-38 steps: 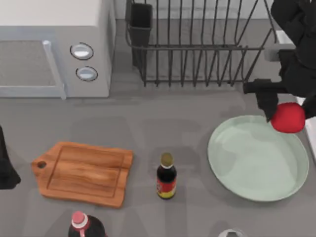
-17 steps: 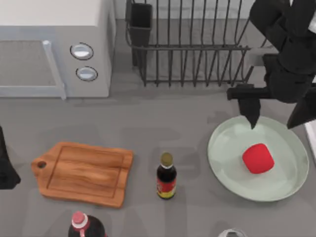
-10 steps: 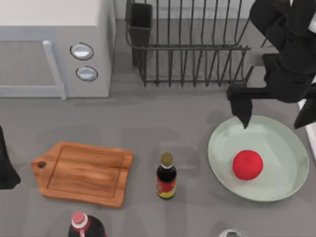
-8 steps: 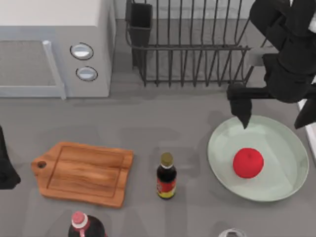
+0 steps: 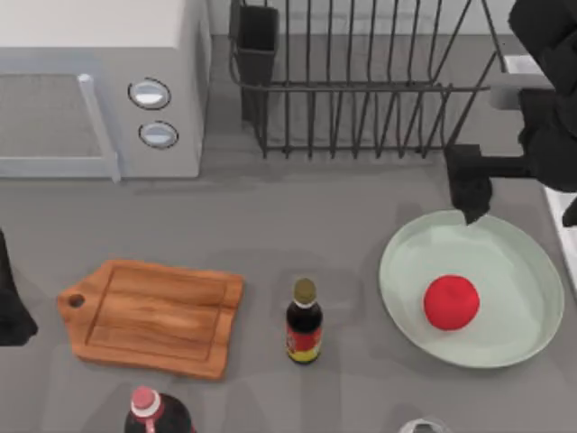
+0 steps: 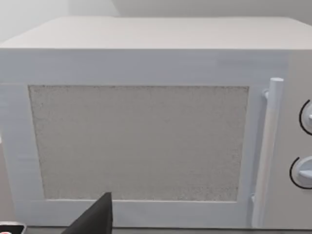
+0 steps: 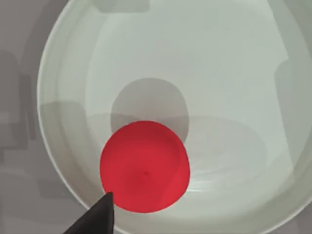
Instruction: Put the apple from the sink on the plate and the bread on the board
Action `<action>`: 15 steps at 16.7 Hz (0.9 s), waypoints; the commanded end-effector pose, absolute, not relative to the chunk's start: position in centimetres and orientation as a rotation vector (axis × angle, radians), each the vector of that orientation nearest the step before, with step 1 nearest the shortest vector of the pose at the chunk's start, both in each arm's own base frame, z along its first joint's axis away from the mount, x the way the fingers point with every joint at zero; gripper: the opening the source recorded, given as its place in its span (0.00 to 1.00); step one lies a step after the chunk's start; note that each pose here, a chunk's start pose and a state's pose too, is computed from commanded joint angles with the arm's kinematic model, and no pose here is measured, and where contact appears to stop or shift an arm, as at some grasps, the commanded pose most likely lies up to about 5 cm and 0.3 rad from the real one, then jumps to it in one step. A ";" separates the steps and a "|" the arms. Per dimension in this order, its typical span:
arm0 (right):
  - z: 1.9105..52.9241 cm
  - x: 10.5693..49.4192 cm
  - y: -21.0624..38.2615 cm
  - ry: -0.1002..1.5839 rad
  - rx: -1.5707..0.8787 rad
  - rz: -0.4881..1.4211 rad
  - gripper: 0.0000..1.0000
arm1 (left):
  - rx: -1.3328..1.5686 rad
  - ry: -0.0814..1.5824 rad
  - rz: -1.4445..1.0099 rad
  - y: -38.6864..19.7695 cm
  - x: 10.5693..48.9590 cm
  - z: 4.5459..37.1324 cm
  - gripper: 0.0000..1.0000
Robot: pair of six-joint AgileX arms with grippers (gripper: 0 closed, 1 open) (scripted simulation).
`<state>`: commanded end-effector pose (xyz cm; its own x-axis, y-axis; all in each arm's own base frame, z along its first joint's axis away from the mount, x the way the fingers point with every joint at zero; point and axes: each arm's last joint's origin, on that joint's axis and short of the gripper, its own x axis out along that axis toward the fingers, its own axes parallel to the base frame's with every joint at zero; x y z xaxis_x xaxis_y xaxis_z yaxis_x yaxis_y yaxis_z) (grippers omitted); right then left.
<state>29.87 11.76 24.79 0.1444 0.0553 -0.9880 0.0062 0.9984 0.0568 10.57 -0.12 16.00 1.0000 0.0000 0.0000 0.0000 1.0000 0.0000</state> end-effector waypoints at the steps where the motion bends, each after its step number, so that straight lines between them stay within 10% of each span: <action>1: 25.3 29.0 11.0 1.379 0.062 0.047 1.00 | 0.000 0.000 0.000 -0.1 10.6 16.0 1.00; 15: 21.5 12.1 1.1 0.334 0.080 0.077 1.00 | 0.000 0.000 0.000 -0.1 10.6 16.0 1.00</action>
